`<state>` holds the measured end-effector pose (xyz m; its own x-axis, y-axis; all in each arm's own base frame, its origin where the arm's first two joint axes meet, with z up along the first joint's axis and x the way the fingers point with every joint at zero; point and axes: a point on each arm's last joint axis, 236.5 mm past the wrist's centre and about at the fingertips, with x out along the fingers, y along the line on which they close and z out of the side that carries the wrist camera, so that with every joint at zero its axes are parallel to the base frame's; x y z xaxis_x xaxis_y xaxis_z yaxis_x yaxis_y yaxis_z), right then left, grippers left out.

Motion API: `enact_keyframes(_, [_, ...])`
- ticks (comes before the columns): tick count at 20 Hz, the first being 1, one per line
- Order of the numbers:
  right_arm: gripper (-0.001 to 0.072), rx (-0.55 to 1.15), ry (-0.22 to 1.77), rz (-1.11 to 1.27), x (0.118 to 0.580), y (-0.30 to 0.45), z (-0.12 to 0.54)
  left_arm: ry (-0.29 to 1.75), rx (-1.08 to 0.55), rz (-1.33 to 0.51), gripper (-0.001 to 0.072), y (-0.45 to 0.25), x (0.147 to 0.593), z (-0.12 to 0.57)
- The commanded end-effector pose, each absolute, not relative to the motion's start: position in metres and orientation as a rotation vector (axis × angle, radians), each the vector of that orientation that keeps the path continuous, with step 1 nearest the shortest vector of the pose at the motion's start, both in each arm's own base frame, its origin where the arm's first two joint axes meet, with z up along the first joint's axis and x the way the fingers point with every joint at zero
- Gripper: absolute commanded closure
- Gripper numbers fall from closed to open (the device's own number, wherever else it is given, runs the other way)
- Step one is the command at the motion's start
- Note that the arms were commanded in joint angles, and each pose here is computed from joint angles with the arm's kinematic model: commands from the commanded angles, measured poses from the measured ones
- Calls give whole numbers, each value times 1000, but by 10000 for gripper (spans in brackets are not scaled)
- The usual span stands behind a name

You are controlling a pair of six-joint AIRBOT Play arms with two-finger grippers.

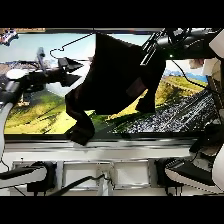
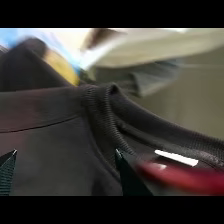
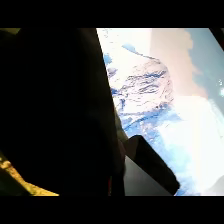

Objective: Fold the clothes and pants, and hang the long-sleeved shirts on hangers.

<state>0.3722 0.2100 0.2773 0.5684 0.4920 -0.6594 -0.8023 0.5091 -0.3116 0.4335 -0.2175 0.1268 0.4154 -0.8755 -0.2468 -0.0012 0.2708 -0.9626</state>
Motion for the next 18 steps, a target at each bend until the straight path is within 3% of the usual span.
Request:
enact_keyframes(1, [681, -722, 453, 829, 384, 214, 285, 994, -1277, -830, -4, -246, 439, 118])
enact_keyframes(10, [681, -718, 458, 825, 395, 217, 277, 857, -1465, -954, -7, -258, 452, 156])
enact_keyframes(18, [681, -725, 479, 829, 403, 220, 266, 869, -1465, -975, -8, -267, 447, 159])
